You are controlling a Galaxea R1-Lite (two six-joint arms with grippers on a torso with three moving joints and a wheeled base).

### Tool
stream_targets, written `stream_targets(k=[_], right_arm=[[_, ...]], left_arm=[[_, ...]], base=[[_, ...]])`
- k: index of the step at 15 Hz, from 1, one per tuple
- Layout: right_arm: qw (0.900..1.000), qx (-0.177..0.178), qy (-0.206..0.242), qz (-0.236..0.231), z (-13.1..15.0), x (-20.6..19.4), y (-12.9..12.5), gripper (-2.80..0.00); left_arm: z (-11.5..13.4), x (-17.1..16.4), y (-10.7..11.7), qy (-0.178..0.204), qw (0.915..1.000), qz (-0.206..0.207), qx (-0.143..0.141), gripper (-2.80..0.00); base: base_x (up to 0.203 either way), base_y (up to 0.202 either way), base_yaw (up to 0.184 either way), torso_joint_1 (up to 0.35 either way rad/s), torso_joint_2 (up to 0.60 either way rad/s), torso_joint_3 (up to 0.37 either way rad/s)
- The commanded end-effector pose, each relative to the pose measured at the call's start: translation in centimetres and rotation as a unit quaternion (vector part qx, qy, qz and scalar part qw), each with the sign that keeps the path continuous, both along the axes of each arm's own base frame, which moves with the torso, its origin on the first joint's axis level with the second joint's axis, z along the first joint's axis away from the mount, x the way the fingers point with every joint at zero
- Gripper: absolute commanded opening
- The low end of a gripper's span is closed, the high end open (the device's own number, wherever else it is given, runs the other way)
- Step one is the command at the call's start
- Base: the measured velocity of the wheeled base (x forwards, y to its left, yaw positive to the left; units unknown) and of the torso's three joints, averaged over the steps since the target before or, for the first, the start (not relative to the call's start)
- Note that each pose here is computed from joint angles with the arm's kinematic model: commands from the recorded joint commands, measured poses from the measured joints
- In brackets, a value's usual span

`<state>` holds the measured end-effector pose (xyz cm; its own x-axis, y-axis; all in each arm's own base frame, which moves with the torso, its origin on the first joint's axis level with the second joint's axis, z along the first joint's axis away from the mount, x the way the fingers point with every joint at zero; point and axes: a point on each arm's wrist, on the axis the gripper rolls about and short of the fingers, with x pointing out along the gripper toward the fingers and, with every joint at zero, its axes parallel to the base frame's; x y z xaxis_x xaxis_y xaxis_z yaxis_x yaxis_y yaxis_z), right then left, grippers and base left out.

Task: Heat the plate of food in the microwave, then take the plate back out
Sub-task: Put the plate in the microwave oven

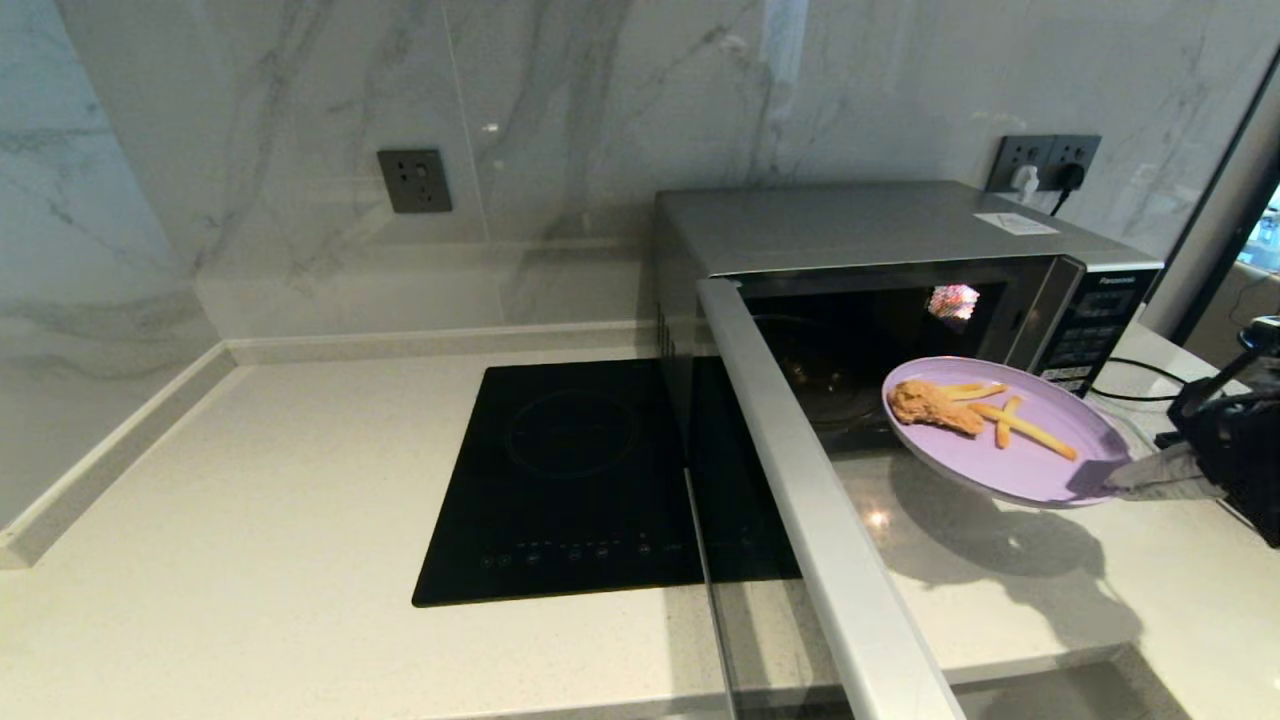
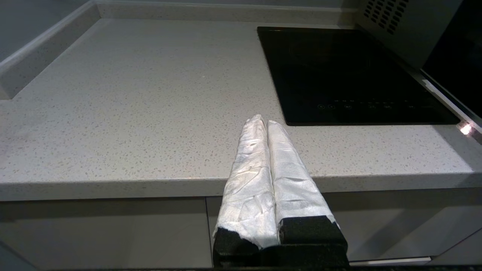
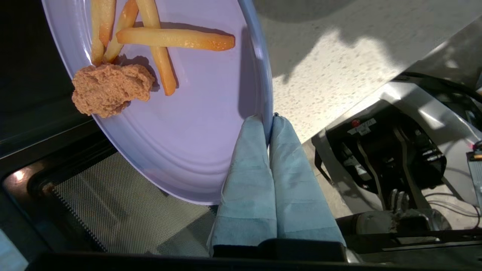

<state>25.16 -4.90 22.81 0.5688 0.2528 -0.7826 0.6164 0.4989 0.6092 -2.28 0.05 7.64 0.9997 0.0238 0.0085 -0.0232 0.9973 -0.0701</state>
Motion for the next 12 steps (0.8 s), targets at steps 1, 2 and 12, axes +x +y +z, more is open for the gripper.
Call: stream_targets(k=[1, 2, 12], right_arm=[[1.0, -0.001, 0.015, 0.005, -0.4, 1.5, 2.4, -2.8], [1.0, -0.004, 0.012, -0.003, -0.5, 2.4, 3.2, -2.8], [0.999, -0.026, -0.018, -0.013, -2.5, 10.3, 7.7, -2.8]], left_arm=[[0.0, 0.0, 0.0, 0.0, 1.0, 0.0, -0.001, -2.8], [0.0, 0.0, 0.0, 0.0, 1.0, 0.0, -0.001, -2.8], [0.0, 0.0, 0.0, 0.0, 1.0, 0.0, 0.0, -2.8]], base=[[0.0, 0.0, 0.0, 0.0, 0.0, 0.0], [0.0, 0.0, 0.0, 0.0, 0.0, 0.0], [0.0, 0.0, 0.0, 0.0, 0.0, 0.0]])
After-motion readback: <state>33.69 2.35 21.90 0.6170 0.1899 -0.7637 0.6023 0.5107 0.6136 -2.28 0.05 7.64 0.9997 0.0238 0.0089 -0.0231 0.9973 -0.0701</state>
